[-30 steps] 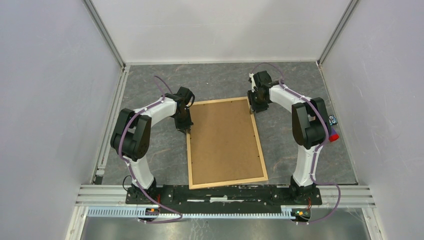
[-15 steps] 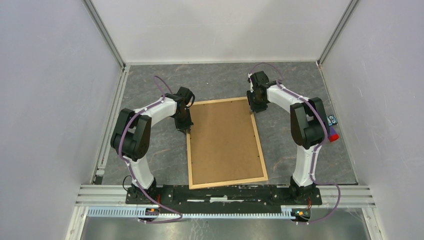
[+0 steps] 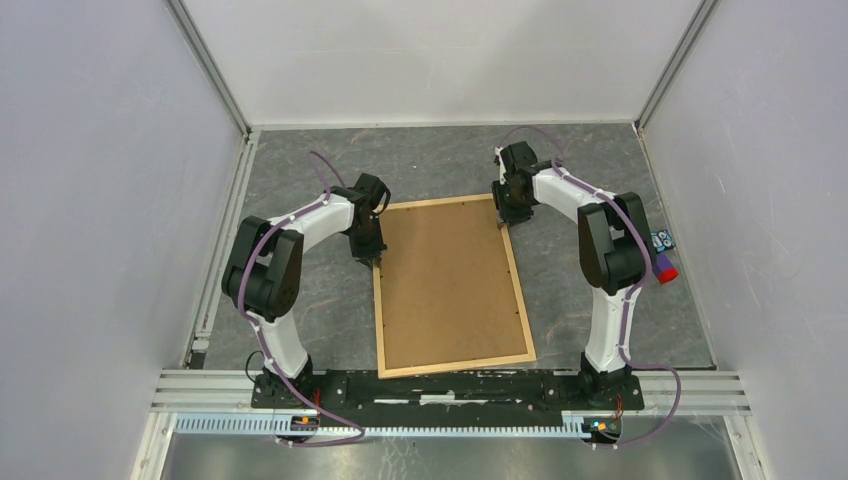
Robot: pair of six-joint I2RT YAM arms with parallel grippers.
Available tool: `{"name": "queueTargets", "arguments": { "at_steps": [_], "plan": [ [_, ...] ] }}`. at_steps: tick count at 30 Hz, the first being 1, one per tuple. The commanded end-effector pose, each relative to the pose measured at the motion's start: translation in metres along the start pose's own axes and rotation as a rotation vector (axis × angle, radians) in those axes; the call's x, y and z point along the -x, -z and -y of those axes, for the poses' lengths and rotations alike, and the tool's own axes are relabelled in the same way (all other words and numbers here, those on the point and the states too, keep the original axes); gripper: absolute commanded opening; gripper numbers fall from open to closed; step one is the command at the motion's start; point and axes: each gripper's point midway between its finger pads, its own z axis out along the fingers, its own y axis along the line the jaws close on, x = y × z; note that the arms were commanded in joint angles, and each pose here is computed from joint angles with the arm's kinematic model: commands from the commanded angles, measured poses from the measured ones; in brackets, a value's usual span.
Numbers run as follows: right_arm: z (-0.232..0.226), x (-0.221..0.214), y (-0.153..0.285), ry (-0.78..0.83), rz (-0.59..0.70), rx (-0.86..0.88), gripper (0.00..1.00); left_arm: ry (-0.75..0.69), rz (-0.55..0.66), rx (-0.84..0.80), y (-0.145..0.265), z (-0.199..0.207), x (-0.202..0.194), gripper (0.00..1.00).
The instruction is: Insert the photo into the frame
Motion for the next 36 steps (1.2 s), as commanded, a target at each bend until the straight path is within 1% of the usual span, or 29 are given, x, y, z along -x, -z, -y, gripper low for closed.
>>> {"name": "queueTargets", "arguments": {
  "at_steps": [1, 3, 4, 5, 7, 9, 11, 15, 19, 28, 36],
  "plan": [
    [-0.003, -0.045, -0.039, 0.004, -0.14, 0.071, 0.41, -0.028, -0.008, 0.036, -0.022, -0.002, -0.004, 0.02],
    [-0.023, -0.029, -0.019, 0.008, -0.073, 0.183, 0.43, -0.027, -0.007, 0.039, -0.022, -0.002, -0.004, 0.02],
    [-0.027, -0.018, -0.005, 0.013, -0.028, 0.197, 0.45, -0.026, -0.008, 0.043, -0.022, -0.004, -0.004, 0.02],
    [-0.022, -0.008, 0.006, 0.016, 0.006, 0.169, 0.48, -0.027, -0.008, 0.046, -0.022, -0.004, -0.004, 0.02],
    [-0.005, 0.009, 0.03, 0.028, 0.065, 0.062, 0.5, -0.025, -0.008, 0.045, -0.022, -0.003, -0.004, 0.02],
    [0.01, 0.019, 0.044, 0.041, 0.082, -0.039, 0.51, -0.026, -0.008, 0.044, -0.022, -0.003, -0.004, 0.02],
    [0.012, 0.019, 0.044, 0.052, 0.076, -0.066, 0.49, -0.026, -0.01, 0.041, -0.022, -0.002, -0.005, 0.02],
    [0.008, 0.016, 0.034, 0.066, 0.053, -0.066, 0.44, -0.028, -0.004, 0.046, -0.021, -0.003, -0.004, 0.02],
    [0.005, 0.018, 0.028, 0.071, 0.047, -0.06, 0.42, -0.029, -0.005, 0.046, -0.021, -0.003, -0.004, 0.02],
    [0.003, 0.013, 0.015, 0.077, 0.022, -0.055, 0.42, -0.031, -0.009, 0.046, -0.023, -0.003, -0.005, 0.02],
    [0.001, 0.008, 0.012, 0.081, 0.013, -0.047, 0.42, -0.03, -0.009, 0.046, -0.023, -0.003, -0.005, 0.02]
  ]
}}
